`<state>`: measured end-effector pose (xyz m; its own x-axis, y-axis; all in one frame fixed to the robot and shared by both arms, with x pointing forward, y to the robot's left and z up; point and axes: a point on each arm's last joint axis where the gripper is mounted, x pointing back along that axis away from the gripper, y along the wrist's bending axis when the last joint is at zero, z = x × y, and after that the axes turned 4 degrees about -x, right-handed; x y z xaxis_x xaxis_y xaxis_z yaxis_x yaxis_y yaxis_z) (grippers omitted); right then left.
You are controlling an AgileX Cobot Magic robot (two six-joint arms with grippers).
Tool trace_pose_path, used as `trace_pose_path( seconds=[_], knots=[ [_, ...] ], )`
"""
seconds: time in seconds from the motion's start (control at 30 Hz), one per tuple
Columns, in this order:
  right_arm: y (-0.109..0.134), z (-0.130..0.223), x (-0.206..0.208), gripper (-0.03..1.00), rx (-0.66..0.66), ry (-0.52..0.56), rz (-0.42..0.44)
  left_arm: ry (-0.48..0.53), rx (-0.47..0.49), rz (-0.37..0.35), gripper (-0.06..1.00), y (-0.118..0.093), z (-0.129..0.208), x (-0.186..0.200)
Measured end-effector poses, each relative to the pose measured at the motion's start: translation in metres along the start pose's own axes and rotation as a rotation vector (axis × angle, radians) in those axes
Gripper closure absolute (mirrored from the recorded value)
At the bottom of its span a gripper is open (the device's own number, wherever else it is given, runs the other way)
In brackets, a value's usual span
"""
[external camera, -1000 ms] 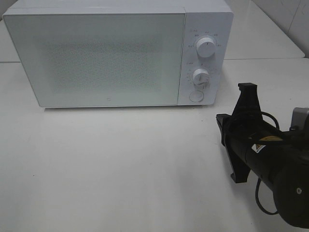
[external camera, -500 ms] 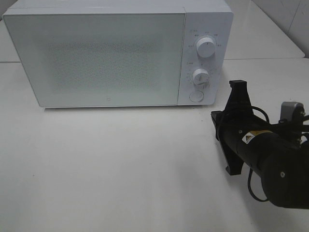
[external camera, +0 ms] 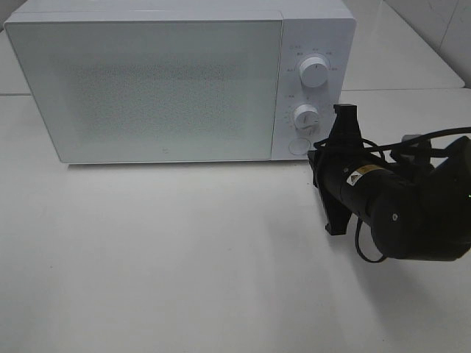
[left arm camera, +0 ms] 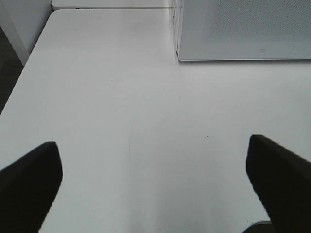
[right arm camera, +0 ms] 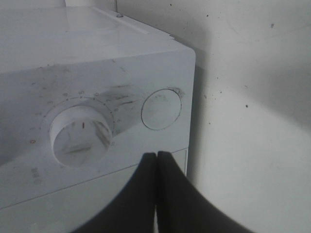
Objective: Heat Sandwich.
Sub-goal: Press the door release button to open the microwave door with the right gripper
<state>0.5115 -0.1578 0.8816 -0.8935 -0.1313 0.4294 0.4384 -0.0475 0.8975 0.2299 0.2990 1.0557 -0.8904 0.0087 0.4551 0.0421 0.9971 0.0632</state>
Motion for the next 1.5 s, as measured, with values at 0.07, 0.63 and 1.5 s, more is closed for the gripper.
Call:
trace_pose_path(
  seconds=[0.07,0.63,1.5],
  knots=[
    [0.001,-0.002,-0.009,0.96,-0.013,-0.003,-0.004,0.000,0.000,0.000,-0.03,0.000,0.000,0.000],
    [-0.003,0.002,-0.051,0.96,-0.049,-0.011,0.016,0.000,0.000,0.000,-0.03,0.000,0.000,0.000],
    [0.003,-0.006,-0.075,0.96,-0.053,-0.038,0.040,0.000,0.000,0.000,-0.03,0.000,0.000,0.000]
  ],
)
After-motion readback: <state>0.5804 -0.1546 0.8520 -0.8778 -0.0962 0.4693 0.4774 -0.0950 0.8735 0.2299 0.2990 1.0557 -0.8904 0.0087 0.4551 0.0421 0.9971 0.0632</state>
